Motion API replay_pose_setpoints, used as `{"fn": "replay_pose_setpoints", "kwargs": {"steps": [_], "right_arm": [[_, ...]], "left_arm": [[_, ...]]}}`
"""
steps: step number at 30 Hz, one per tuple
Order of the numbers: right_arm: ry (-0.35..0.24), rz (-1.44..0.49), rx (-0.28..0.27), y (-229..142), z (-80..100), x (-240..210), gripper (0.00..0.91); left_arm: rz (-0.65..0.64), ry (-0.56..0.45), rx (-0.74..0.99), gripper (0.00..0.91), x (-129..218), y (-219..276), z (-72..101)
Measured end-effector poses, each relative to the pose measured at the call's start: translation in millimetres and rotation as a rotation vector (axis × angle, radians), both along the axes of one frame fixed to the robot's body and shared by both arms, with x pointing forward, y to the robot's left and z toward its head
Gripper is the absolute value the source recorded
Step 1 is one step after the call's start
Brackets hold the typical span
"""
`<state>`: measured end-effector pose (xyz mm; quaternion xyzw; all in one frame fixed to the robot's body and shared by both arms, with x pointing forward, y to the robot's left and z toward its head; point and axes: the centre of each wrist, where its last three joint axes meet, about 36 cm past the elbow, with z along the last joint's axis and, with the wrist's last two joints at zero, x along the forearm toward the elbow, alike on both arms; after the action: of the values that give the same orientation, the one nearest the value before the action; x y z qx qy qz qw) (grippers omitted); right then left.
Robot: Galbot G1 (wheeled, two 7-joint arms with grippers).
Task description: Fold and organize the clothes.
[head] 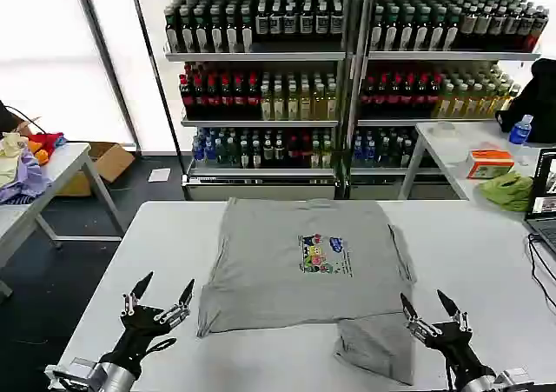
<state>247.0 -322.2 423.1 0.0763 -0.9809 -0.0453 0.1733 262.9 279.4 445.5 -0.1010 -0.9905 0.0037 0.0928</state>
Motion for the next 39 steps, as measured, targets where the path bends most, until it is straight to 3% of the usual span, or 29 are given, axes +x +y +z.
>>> {"fn": "replay_pose_setpoints", "kwargs": {"steps": [12,24,25,26,27,29,33,39], "right_arm": [[0.185,-0.039,-0.045,20,5.2,-19,0.907],[0.271,-0.047,-0.064,33,2.6,-32,0.907],[0.275,-0.048,-0.065,33,2.2,-33,0.796],[0.278,-0.049,-0.067,33,2.0,-33,0.685],[0.280,-0.051,-0.068,33,1.9,-33,0.202],[0.284,-0.054,-0.070,33,1.3,-34,0.010],[0.290,-0.059,-0.074,33,-1.6,-35,0.000],[0.300,-0.066,-0.078,33,-6.3,-35,0.000]], "left_arm": [[-0.051,0.211,-0.010,0.907,7,-20,-4.3],[-0.057,0.345,0.004,0.907,21,-21,-26.9],[-0.057,0.353,0.000,0.907,22,-21,-29.0],[-0.056,0.360,-0.002,0.836,23,-22,-30.7],[-0.055,0.366,-0.004,0.695,23,-22,-32.4],[-0.052,0.377,-0.010,0.625,25,-23,-35.9],[-0.038,0.381,-0.007,0.312,31,-21,-41.3],[-0.036,0.383,-0.001,0.101,31,-22,-46.5]]}}
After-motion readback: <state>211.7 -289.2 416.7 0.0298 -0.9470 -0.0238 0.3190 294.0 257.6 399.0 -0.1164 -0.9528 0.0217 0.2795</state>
